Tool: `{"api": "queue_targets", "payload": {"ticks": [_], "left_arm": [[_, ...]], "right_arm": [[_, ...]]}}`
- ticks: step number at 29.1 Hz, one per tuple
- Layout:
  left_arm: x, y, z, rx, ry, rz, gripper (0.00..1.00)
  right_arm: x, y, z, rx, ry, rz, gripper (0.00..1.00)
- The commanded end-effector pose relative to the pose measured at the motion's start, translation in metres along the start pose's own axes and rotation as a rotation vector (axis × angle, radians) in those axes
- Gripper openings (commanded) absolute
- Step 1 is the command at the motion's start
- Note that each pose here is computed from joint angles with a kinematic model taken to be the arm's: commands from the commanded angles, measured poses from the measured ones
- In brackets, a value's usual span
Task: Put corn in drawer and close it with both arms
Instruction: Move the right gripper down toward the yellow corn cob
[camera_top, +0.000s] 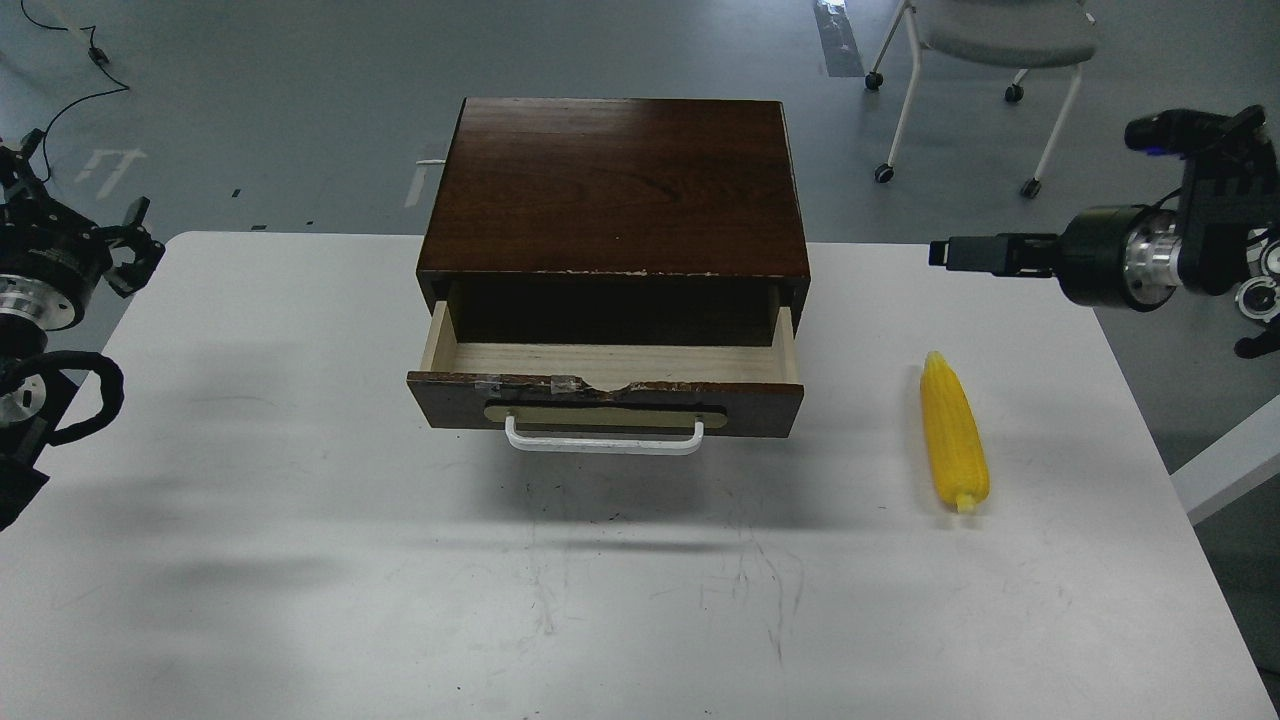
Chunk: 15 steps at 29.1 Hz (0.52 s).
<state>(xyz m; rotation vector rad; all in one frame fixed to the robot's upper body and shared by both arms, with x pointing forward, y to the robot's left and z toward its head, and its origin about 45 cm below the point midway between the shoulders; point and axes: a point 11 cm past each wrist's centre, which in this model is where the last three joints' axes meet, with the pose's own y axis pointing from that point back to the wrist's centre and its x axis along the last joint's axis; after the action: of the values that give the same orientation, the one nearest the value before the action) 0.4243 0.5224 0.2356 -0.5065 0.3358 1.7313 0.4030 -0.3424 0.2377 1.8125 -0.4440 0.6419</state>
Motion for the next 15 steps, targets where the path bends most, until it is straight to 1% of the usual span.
{"api": "queue_targets", "payload": {"ticks": [1, 4, 7, 8, 10, 11, 13, 15], "left_arm": [[0.005, 0.001, 0.005, -0.009, -0.007, 0.008, 0.98], [0.004, 0.001, 0.005, -0.009, -0.007, 0.006, 0.98], [0.003, 0.001, 0.005, -0.008, -0.006, 0.005, 0.98], [0.003, 0.001, 0.005, -0.008, -0.006, 0.005, 0.98], [0.004, 0.001, 0.005, -0.008, -0.008, 0.005, 0.98], [0.004, 0.001, 0.005, -0.009, -0.007, 0.006, 0.98], [0.005, 0.002, 0.005, -0.007, -0.010, 0.008, 0.98], [0.005, 0.002, 0.005, -0.007, -0.009, 0.008, 0.98]], "right_arm": [[-0.026, -0.011, 0.033, -0.149, -0.030, -0.025, 1.00], [-0.039, -0.020, 0.033, -0.149, -0.040, -0.049, 1.00], [-0.058, -0.033, 0.025, -0.128, -0.042, -0.077, 0.97], [-0.061, -0.039, 0.020, -0.123, -0.037, -0.079, 0.93], [-0.062, -0.041, 0.017, -0.117, -0.036, -0.081, 0.91], [-0.064, -0.042, 0.017, -0.118, -0.036, -0.084, 0.86], [-0.068, -0.044, 0.017, -0.115, -0.040, -0.094, 0.82], [-0.077, -0.048, 0.014, -0.106, -0.044, -0.112, 0.73]]}}
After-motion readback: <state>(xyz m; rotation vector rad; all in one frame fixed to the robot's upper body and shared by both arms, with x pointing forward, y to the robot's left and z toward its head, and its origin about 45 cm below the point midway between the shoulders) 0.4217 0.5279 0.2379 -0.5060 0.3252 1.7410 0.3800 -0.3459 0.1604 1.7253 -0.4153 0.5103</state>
